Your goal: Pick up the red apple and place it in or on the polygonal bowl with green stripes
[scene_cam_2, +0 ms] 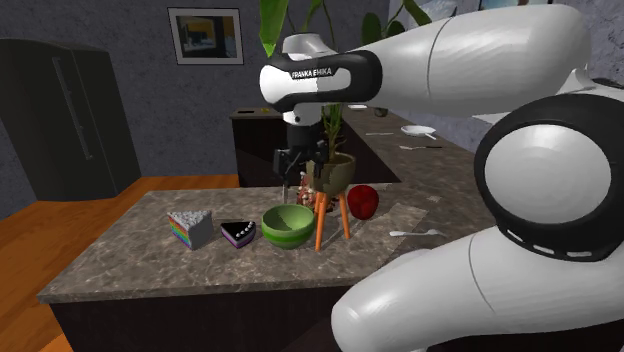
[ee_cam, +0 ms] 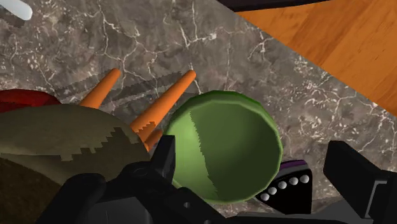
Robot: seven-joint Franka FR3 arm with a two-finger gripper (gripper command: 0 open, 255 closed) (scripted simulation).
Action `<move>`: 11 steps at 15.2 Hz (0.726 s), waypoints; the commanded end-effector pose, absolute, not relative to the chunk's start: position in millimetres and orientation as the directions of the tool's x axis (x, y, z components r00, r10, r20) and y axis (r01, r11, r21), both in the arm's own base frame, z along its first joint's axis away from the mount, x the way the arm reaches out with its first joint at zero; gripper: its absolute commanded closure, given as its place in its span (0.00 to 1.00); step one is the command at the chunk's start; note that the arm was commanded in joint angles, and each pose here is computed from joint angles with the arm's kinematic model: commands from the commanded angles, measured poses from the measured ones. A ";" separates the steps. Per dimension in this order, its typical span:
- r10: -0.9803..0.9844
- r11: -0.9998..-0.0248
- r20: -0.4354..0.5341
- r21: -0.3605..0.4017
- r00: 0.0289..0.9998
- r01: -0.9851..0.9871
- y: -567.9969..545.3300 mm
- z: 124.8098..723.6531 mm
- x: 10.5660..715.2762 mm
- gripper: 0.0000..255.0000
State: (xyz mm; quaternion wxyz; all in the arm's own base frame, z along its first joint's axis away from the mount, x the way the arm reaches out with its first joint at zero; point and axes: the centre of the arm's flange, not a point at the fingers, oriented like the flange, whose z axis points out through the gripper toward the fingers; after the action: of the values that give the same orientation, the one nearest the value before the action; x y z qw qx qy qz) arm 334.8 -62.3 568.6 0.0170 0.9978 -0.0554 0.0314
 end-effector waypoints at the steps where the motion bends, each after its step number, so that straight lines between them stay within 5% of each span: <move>1: -0.134 -0.990 0.077 0.035 0.988 -0.137 -86.9 561.4 338.5 0.00; 11: -0.251 -0.964 0.139 0.053 0.958 -0.261 -204.7 525.4 358.0 0.00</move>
State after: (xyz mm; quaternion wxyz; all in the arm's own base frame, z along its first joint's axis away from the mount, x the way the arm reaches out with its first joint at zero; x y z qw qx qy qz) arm 355.7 -192.6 531.2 0.0336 0.9898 -0.1232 0.0628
